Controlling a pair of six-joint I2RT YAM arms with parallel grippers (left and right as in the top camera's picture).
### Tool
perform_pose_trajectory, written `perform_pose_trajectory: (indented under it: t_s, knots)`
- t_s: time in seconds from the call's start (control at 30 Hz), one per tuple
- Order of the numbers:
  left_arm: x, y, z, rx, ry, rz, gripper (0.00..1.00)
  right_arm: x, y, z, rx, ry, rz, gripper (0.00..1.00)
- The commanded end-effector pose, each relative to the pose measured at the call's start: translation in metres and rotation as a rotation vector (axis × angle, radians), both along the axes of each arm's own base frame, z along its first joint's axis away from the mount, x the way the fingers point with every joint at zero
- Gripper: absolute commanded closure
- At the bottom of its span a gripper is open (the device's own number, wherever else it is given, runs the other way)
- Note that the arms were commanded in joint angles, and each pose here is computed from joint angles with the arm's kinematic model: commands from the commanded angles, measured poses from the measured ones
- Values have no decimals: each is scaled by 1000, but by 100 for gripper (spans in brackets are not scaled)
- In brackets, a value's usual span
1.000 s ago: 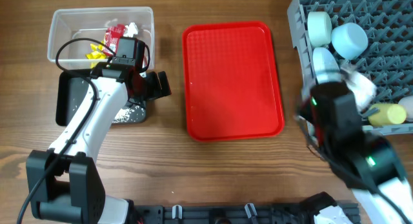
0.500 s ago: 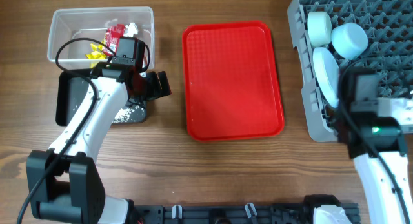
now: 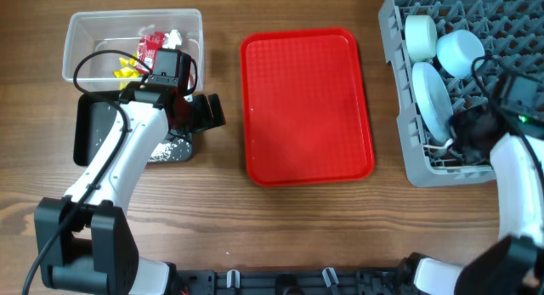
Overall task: Sort waste into correct bins and load items into the dishwasher rack
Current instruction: 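Carry the white fork to the grey rack's right edge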
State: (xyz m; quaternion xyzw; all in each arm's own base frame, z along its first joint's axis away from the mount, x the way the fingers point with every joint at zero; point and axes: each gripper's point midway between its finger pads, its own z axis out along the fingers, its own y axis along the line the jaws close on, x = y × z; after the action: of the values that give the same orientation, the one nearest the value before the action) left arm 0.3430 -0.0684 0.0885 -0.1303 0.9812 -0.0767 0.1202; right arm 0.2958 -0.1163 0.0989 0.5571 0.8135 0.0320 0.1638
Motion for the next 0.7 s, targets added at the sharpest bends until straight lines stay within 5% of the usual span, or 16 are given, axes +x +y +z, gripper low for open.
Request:
perform_pose_trajectory:
  t_s: [0.0,0.47,0.67]
  knots:
    - [-2,-2,-2,-9,9,3,0,-5,15,-19,91,62,51,96]
    - [-2,-2,-2,-9,9,3,0,-2,8,21,28,-48,24,96]
    - [-2,-2,-2,-9,8,4,0,-29,5,41,-14,-38,-79,95]
